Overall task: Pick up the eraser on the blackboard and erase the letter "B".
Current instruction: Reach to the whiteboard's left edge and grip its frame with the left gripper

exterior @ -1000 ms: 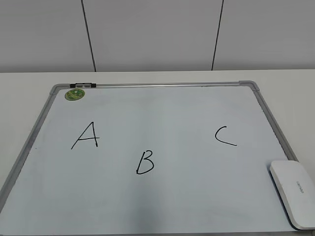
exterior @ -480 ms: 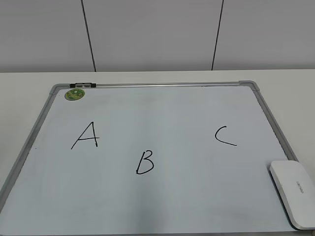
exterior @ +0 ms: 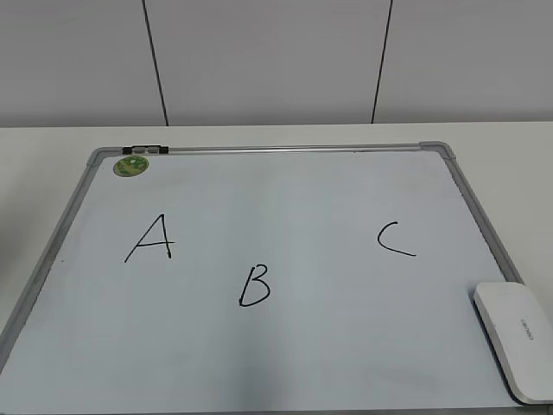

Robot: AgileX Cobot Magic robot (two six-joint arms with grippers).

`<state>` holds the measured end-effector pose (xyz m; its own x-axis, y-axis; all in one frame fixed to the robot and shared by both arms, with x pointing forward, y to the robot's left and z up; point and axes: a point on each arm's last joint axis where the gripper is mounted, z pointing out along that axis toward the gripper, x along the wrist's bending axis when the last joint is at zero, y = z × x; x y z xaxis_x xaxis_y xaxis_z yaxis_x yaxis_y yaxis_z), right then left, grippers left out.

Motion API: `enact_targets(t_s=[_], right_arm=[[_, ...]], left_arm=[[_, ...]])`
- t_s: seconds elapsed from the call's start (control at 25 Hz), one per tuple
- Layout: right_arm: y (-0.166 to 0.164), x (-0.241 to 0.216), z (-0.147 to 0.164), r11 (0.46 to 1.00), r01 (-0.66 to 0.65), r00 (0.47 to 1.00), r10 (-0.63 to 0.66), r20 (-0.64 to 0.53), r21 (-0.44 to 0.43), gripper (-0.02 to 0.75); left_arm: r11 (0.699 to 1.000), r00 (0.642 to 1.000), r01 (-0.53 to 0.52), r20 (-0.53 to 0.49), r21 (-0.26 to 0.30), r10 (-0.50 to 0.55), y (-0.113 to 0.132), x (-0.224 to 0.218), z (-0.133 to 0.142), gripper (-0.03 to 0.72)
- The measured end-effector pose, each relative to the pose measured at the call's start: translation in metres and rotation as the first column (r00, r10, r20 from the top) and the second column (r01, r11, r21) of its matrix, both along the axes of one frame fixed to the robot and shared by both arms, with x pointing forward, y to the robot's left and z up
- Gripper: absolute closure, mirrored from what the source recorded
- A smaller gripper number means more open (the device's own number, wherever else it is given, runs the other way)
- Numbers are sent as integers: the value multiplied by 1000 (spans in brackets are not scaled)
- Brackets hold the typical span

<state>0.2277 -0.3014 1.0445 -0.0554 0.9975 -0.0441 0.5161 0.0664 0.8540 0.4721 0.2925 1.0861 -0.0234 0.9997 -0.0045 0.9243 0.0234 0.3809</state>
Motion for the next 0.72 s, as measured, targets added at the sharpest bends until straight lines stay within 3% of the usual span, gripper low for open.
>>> enact_targets(t_s=[0.32,0.72], right_arm=[[0,0,0,1000,0,1000,0,0,0,202],[0,0,0,1000,0,1000,0,0,0,202]], left_arm=[[1000,995,0,-104,3,0,-3,66,-31,443],[999,978,34,-204,14,-31,-5,105,-74,443]])
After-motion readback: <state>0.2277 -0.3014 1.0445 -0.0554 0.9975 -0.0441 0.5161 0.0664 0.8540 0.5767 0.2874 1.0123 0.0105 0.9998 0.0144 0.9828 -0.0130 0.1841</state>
